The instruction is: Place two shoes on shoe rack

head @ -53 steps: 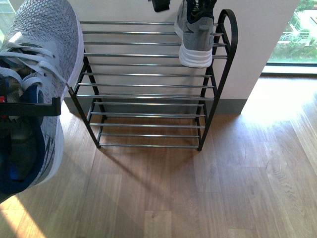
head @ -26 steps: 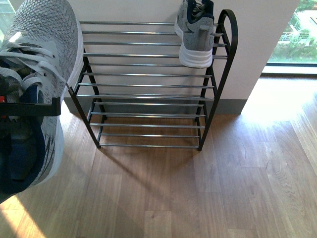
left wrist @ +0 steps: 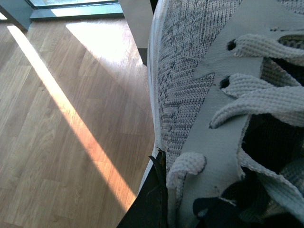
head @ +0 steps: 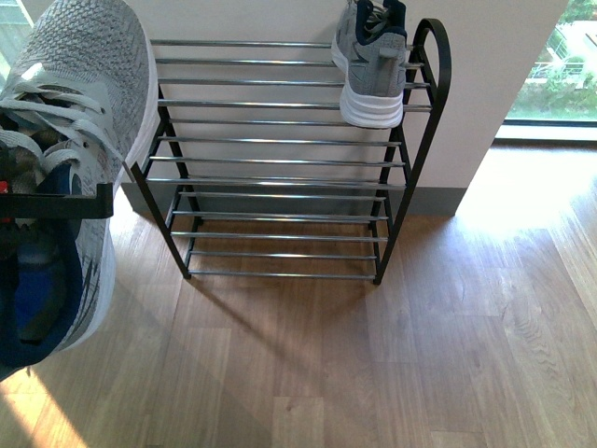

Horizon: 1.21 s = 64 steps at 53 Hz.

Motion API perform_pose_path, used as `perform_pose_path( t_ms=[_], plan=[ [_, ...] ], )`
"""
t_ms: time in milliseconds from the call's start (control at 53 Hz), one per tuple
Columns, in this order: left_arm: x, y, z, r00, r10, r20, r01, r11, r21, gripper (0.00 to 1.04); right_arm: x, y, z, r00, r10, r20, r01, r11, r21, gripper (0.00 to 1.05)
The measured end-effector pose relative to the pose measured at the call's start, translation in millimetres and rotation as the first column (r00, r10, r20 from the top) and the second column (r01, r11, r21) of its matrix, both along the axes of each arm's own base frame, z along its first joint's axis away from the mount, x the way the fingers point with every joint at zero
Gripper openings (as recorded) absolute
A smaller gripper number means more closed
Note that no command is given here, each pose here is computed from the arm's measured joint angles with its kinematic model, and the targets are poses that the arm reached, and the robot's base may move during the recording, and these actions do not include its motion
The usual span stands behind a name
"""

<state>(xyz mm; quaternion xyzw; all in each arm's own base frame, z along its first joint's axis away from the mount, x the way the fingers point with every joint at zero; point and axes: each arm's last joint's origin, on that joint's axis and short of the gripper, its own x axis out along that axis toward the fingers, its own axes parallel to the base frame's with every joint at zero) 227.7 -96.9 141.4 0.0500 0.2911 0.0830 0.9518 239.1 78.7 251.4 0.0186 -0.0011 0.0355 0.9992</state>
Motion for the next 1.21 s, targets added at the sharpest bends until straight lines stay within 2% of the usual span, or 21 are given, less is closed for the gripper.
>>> perform_pose_path(
  t_ms=[94,226,396,792,906,1208],
  plan=[
    [0,0,0,1.0,0.007,0.003,-0.007,1.0,0.004,0.02,-18,-22,-17,0.998,-0.071,-0.001,0.071,0.997,-0.016,0.54],
    [0,0,0,1.0,-0.003,0.0,0.003,1.0,-0.001,0.02,-40,-38,-37,0.998,-0.061,-0.015,0.06,0.998,-0.034,0.25],
    [0,0,0,1.0,0.005,0.002,-0.005,1.0,0.004,0.02,-57,-50,-49,0.998,-0.063,-0.011,0.062,0.997,-0.039,0.02],
    [0,0,0,1.0,0.001,0.001,-0.001,1.0,0.001,0.02,-90,-71,-70,0.999,-0.042,-0.013,0.042,0.999,-0.035,0.01],
    [0,0,0,1.0,0.002,0.001,-0.002,1.0,0.001,0.02,-96,-78,-73,0.997,-0.073,-0.012,0.072,0.997,-0.035,0.01],
    [0,0,0,1.0,0.002,0.001,-0.002,1.0,0.001,0.02,-108,-78,-81,0.998,-0.067,0.006,0.067,0.997,-0.033,0.01]
  ],
)
